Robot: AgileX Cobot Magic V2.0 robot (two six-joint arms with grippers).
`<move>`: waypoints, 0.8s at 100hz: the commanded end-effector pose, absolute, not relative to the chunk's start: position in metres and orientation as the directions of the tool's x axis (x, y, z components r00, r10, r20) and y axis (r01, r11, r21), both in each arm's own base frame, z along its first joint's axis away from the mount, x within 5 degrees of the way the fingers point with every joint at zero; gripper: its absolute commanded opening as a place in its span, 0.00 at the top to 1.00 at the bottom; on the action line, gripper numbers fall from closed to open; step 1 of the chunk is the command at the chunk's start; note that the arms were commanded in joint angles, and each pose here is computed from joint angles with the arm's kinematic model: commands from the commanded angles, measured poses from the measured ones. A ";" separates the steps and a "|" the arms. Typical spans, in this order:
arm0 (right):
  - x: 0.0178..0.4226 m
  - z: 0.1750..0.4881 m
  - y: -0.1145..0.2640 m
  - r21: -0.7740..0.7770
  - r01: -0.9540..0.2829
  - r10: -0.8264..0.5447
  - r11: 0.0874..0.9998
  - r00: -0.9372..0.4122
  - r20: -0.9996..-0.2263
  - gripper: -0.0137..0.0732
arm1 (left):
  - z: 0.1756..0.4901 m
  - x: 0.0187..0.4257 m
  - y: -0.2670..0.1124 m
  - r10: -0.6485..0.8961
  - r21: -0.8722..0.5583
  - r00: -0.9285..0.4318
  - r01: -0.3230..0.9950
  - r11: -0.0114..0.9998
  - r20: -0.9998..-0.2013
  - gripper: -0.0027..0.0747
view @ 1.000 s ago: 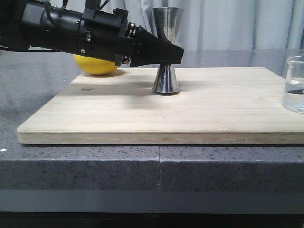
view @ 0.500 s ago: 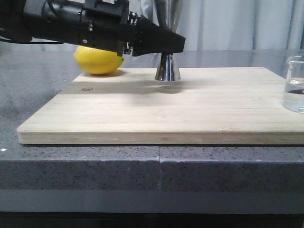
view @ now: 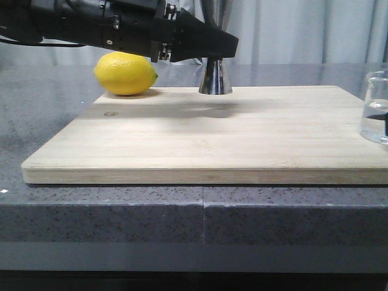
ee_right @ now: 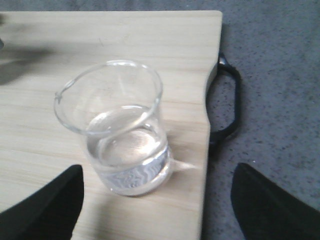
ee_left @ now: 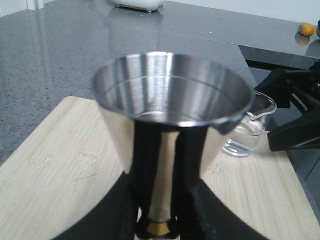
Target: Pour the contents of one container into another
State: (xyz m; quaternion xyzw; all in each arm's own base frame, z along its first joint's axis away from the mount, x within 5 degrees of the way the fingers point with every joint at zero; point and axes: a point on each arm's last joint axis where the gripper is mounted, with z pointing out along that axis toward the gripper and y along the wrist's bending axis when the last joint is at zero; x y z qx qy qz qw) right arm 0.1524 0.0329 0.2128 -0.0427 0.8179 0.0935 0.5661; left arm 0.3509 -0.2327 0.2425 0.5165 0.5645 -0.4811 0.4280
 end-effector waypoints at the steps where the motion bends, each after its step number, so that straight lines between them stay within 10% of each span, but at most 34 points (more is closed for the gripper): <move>1: 0.164 0.228 0.041 0.084 -0.236 0.036 0.968 -0.201 -0.979 0.21 | 0.288 0.339 -0.231 0.031 -0.048 -0.046 0.996 -0.075 -0.998 0.99; 80: 0.190 0.212 0.057 0.080 -0.304 0.043 0.949 -0.125 -0.991 0.22 | 0.287 0.337 -0.231 0.054 -0.060 -0.055 0.995 -0.084 -0.997 0.99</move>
